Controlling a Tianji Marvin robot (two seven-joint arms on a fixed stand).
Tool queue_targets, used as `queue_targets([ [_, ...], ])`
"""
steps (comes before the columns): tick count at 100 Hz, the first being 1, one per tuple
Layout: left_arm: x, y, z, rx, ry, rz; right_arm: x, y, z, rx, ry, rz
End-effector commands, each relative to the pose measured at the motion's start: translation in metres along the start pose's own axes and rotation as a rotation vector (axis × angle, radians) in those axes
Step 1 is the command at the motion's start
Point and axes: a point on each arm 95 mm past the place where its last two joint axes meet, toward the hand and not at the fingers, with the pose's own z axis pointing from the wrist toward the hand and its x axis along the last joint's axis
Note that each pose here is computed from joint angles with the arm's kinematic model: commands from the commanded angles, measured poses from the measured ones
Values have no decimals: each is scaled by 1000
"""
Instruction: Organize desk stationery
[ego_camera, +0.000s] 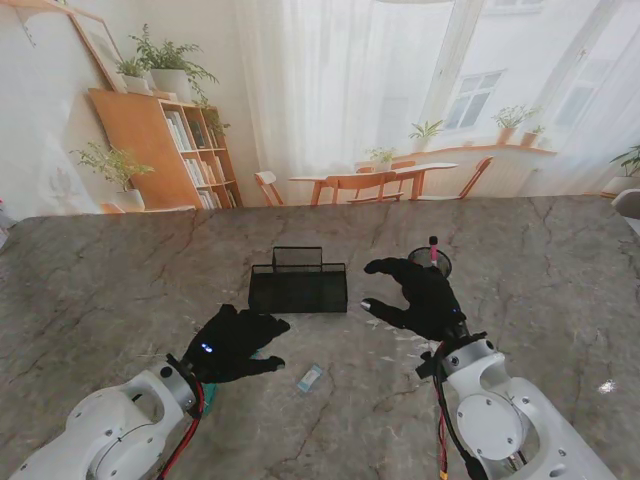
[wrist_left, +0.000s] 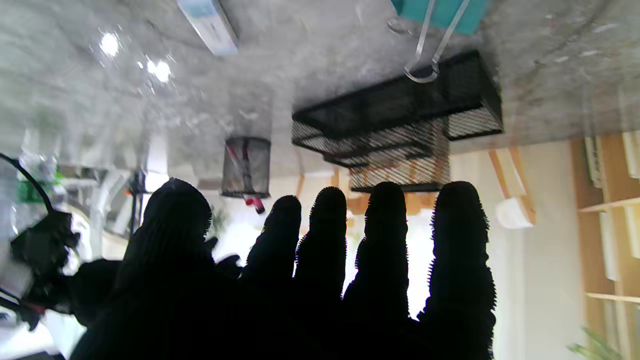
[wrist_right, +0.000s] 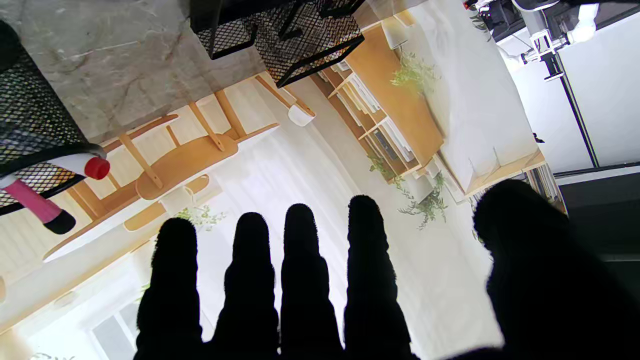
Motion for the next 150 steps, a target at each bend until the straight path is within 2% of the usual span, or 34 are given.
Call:
queue_targets([
  [1,8,6,5,-17,17,-14,-1,-3,-2,12,-8,4],
  [15,24,14,17,-85,32,74,-1,-3,-2,4,-8,14],
  [34,39,25,32,-166,64,115,1,-4,-1,-3,-10,39],
  [54,44,36,41,-234,86,138,0,-3,-2,-25,-21,48],
  [96,44,55,66,-306,88,150,-3,-2,-3,-55,-37,57],
  [130,48,71,68,-365,106,131,-4,0,-4,-85,-49,66],
  [150,46,78,73,-366,126,132,-5,1,-5,-95,-57,68],
])
